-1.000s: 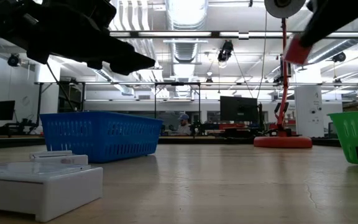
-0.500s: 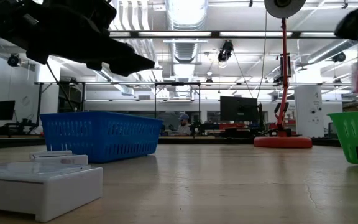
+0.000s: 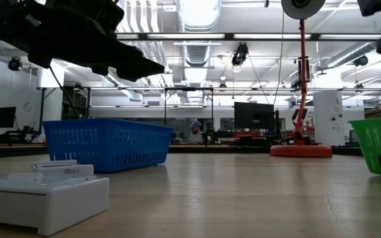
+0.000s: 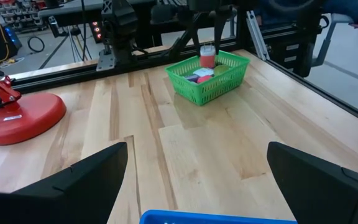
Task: Pick & Place Office items
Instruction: Put the top pink white charger adapter into the green bin
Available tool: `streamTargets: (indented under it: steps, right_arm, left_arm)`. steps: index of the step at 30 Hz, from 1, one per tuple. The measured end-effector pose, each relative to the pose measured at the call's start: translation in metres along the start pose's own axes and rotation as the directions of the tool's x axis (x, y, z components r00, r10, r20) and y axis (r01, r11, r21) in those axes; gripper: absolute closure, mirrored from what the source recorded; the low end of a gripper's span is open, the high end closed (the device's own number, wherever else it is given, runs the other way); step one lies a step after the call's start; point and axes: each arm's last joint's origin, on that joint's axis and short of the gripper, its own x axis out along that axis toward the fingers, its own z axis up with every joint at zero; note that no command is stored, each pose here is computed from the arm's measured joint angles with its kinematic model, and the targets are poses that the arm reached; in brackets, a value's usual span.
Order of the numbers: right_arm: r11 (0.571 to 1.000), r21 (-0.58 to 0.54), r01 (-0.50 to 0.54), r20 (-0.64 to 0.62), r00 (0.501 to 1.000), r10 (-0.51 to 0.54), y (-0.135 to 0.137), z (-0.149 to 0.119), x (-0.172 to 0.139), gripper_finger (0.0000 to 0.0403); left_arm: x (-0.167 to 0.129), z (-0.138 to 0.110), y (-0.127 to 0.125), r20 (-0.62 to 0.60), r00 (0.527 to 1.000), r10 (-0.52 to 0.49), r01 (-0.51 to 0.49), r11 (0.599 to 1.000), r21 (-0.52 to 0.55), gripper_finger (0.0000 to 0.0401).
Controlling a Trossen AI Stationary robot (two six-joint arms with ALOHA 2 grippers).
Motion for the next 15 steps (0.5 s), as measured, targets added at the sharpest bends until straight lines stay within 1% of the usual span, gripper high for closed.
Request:
streamTargets:
  steps: [7,12,15]
  right_arm:
    - [1.0,0.024,-0.002,-0.036,0.999,0.003,-0.006,-0.006,0.015,0.028]
    - [0.999,0.026,-0.022,-0.031,0.999,0.023,-0.005,-0.007,0.019,0.028]
    - [0.998,0.027,-0.052,-0.035,0.998,0.053,-0.005,-0.007,0.022,0.028]
  left_arm:
    - [0.0,0.0,0.0,0.0,1.0,0.0,0.0,1.0,-0.001,0.0012]
    - [0.0,-0.001,0.0,-0.007,1.0,-0.002,0.002,1.0,-0.005,0.0012]
    - [0.0,-0.001,0.0,-0.007,1.0,-0.004,0.004,1.0,-0.005,0.0011]
